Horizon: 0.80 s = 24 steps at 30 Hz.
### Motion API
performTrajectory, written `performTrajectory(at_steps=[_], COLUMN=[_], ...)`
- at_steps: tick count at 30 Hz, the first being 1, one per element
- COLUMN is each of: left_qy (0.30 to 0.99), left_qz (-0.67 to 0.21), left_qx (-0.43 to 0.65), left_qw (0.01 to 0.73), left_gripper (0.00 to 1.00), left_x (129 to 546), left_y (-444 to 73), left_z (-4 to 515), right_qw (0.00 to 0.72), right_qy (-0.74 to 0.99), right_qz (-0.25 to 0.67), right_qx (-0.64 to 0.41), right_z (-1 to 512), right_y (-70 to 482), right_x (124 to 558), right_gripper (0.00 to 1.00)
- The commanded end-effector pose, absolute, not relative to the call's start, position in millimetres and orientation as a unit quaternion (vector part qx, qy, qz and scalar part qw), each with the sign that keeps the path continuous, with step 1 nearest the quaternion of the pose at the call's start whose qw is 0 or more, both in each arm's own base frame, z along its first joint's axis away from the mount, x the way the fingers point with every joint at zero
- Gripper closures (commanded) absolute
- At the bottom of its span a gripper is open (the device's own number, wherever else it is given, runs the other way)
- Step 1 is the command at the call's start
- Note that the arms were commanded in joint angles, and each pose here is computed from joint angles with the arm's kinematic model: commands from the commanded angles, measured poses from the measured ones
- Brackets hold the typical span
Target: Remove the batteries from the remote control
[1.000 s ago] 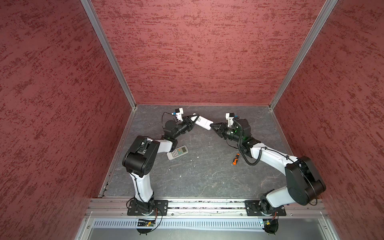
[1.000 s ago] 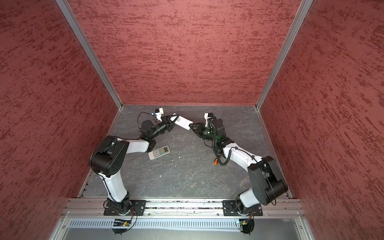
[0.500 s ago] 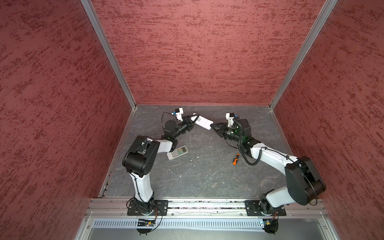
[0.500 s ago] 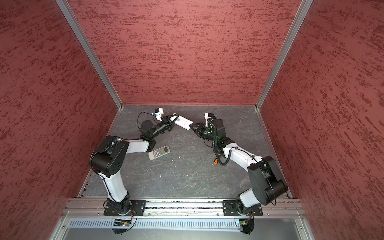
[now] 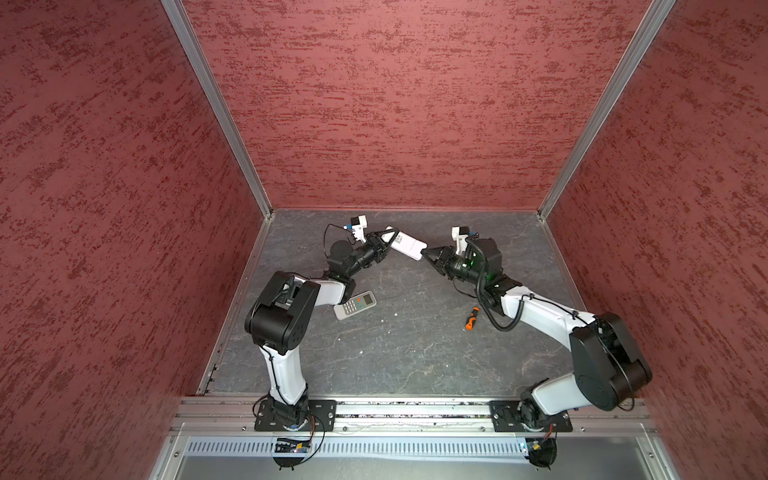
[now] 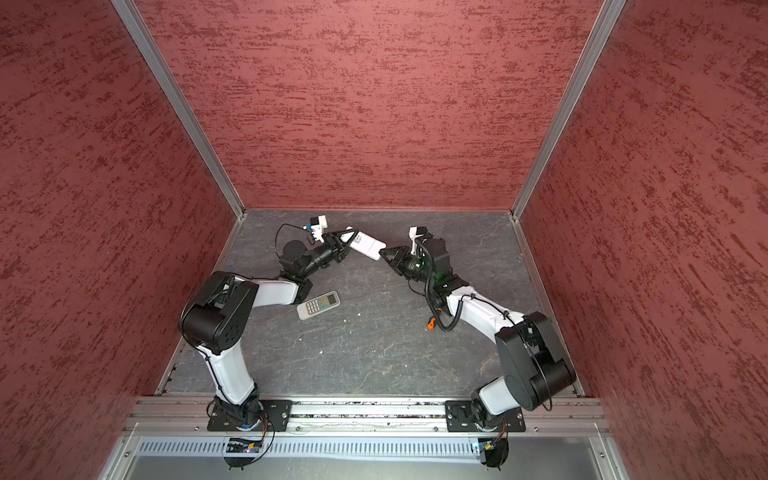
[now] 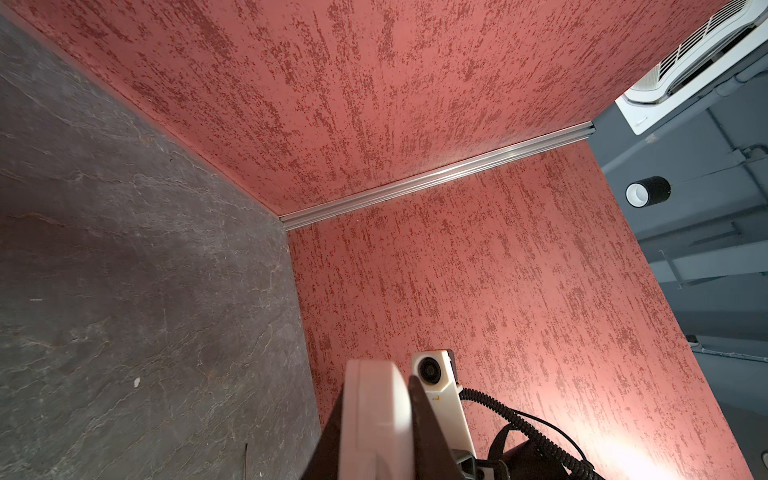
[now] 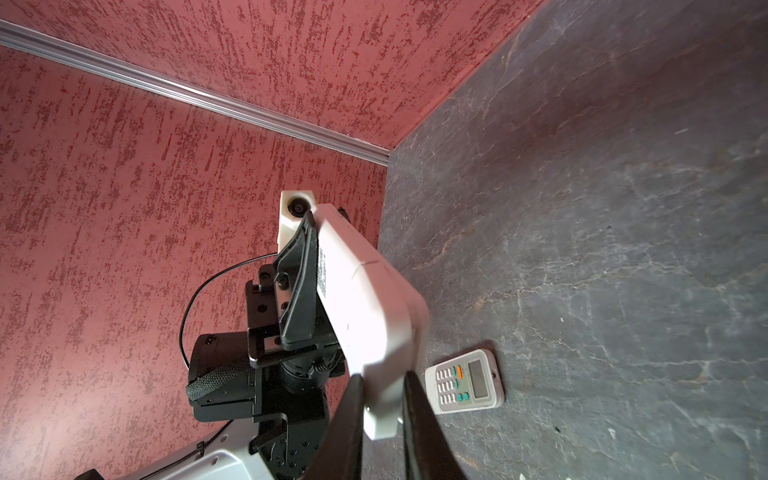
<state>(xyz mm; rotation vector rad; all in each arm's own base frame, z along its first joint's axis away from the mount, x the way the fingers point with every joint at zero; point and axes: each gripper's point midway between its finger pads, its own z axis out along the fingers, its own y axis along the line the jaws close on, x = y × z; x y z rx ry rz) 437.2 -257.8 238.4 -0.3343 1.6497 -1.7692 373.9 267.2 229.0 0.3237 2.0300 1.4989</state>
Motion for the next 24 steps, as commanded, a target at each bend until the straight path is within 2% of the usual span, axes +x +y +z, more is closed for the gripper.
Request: performTrajectory(at_steps=[1, 24], left_qy=[0.638, 0.634], left_qz=[-0.678, -0.679], left_qx=[-0.102, -0.09], left_qw=[0.352, 0.36], left_gripper=[1.0, 1.0], left_x=[436.1, 433.8], left_y=[-265.5, -265.9], left_z=[241.4, 251.9], right_qw=[0.301, 0.298], right_qy=[0.747, 0.75], right_qz=[0.582, 0.58], right_qx=[0.116, 0.114], right_z=[249.7, 245.6], right_y=[267.5, 267.6], right_x=[369.9, 368.2], right_gripper=[0.81, 0.77])
